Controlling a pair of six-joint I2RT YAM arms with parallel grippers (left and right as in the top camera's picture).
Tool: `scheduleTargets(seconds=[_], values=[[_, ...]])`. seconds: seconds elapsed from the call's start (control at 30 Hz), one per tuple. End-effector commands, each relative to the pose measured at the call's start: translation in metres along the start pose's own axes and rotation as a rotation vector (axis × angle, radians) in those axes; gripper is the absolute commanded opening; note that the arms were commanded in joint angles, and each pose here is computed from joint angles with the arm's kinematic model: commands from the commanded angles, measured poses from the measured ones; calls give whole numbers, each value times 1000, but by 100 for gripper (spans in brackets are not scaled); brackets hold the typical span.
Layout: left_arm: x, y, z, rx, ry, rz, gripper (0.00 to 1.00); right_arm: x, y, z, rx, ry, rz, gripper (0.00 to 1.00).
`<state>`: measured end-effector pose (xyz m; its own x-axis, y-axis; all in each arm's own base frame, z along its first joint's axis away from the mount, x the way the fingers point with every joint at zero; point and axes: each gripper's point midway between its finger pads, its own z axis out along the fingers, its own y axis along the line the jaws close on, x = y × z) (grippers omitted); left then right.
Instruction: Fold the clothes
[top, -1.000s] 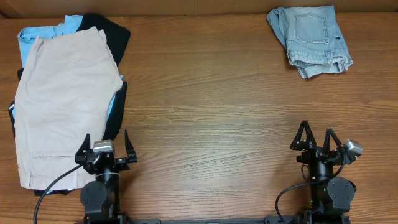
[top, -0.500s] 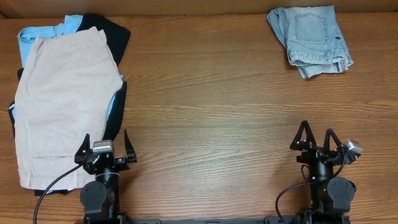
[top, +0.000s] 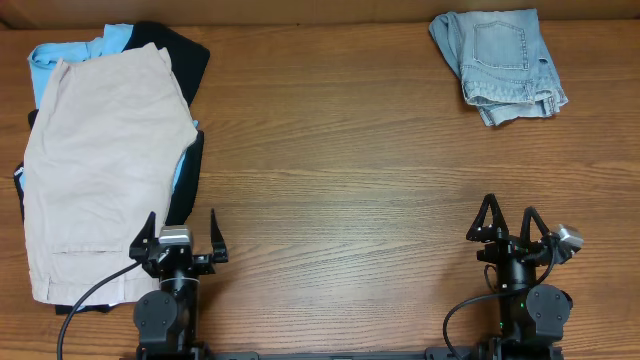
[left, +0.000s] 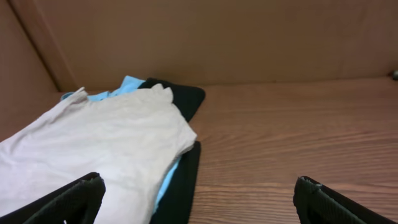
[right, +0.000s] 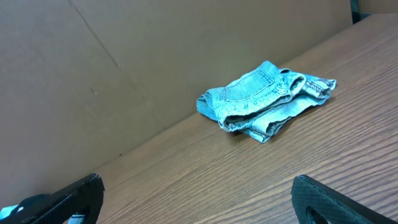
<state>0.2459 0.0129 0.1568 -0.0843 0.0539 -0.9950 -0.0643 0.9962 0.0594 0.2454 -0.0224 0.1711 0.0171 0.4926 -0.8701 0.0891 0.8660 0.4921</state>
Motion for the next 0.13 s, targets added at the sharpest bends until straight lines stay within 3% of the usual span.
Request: scheduleTargets(seconds=[0.0,0.1], values=[[-1,-5,0,21,-15,2,100,2,1,0,-13,1,3,100],[-1,-5,0,20,-15,2,100,2,1,0,-13,1,3,100]])
